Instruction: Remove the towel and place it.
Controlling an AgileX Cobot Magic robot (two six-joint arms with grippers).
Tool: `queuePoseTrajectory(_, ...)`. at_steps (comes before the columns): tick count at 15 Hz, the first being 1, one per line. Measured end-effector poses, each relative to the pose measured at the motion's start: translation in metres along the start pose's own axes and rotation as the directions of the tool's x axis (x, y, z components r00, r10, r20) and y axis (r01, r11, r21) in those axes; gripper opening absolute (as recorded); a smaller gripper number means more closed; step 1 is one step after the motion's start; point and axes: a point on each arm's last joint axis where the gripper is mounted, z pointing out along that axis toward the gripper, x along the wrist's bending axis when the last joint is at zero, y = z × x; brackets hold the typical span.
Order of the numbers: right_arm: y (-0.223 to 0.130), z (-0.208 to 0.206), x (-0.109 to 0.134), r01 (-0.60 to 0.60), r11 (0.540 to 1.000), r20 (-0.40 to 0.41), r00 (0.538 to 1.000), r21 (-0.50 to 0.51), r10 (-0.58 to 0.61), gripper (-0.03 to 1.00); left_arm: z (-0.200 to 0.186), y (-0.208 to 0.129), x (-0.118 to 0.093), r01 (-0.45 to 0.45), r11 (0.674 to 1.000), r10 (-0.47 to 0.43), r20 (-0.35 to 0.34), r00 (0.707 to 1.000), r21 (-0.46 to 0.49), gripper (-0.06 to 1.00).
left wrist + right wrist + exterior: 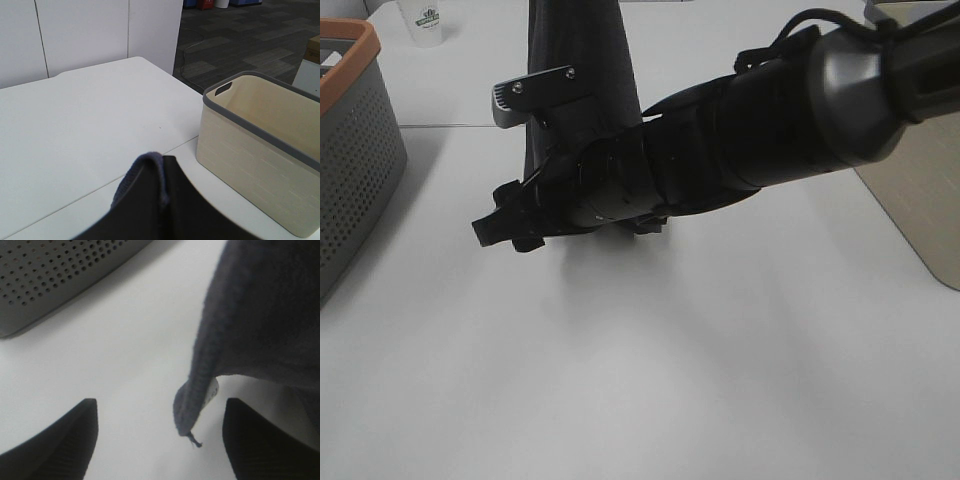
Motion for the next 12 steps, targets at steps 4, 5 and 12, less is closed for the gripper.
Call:
queuePoseTrajectory(4, -0.001, 0.02, 0.0, -0.006, 1.0, 0.016, 1.0, 0.014, 0.006, 0.66, 0.0, 0.0, 0.0, 0.001, 1.0, -0.001, 0.0, 1.0, 0.0, 0.0)
queuePoseTrajectory(5, -0.001, 0.022, 0.0, -0.007, 1.0, 0.025, 1.0, 0.013, 0.007, 0.63, 0.0, 0.0, 0.0, 0.003, 1.0, -0.003, 0.0, 1.0, 0.0, 0.0)
queuePoseTrajectory(12, 0.018, 0.022, -0.008, -0.014, 0.999, 0.122, 0.992, -0.036, 0.019, 0.4, 0.0, 0.0, 0.0, 0.024, 1.0, -0.024, 0.0, 1.0, 0.0, 0.0)
